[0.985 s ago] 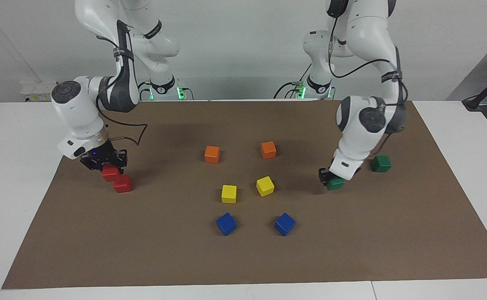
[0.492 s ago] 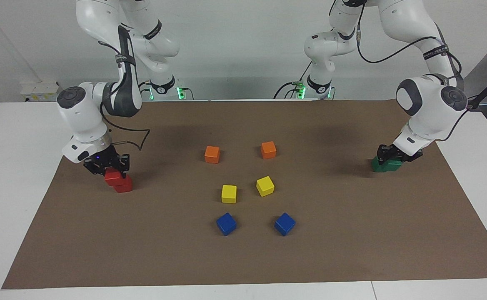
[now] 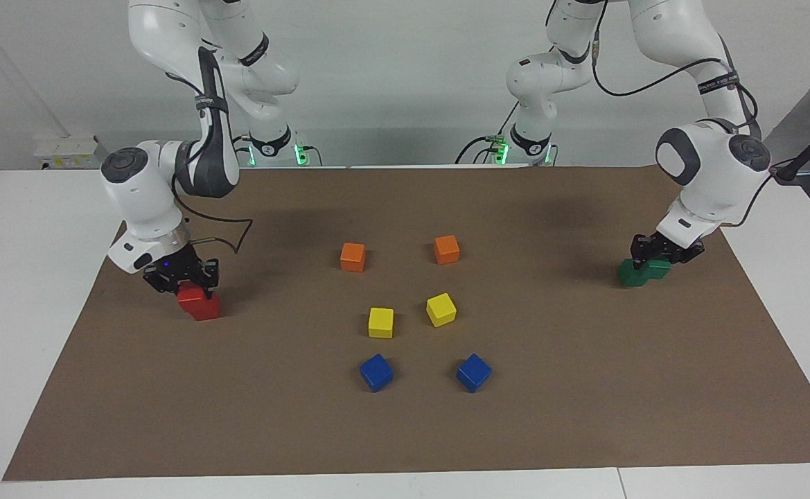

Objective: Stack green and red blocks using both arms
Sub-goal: 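Stack green on green with the left gripper while the right gripper stacks red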

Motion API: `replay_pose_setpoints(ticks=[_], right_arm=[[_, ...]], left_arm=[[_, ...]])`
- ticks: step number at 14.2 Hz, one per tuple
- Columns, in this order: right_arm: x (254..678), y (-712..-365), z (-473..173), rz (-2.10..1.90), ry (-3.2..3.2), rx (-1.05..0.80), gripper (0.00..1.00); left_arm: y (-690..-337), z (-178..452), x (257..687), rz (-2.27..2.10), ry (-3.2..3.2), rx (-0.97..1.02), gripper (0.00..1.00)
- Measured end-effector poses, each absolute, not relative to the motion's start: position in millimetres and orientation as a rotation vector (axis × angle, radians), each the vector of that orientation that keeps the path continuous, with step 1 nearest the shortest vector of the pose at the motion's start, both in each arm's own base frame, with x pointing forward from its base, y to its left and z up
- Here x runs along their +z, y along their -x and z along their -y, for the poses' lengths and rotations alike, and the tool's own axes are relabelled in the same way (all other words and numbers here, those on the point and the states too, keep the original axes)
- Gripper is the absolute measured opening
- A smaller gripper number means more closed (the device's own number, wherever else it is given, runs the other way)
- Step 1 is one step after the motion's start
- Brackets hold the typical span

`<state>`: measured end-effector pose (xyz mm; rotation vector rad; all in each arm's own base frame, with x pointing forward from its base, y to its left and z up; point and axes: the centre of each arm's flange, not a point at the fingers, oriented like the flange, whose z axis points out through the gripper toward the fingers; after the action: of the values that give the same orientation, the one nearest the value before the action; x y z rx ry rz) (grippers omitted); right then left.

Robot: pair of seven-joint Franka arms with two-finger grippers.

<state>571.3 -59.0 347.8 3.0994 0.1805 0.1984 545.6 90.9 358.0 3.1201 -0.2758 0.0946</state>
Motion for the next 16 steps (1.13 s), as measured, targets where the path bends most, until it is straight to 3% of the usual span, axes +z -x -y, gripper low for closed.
replay_pose_setpoints(ticks=[10, 11, 14, 16], right_arm=[[344.4, -569.4, 58.7, -0.18, -3.101, 0.195, 0.56], [345.2, -570.2, 58.8, -0.18, -3.099, 0.208, 0.62], [346.2, -571.0, 58.9, -0.179, -3.097, 0.22, 0.96], [349.6, -573.1, 59.1, -0.179, -3.096, 0.227, 1.0]], left_arm=[[-535.0, -98.0, 348.7, 0.249, -3.126, 0.114, 0.55], [-534.4, -98.6, 348.6, 0.245, -3.126, 0.115, 0.55], [-534.3, -98.1, 349.4, 0.236, -3.12, 0.119, 0.55], [-533.9, -97.0, 348.5, 0.238, -3.119, 0.116, 0.55]])
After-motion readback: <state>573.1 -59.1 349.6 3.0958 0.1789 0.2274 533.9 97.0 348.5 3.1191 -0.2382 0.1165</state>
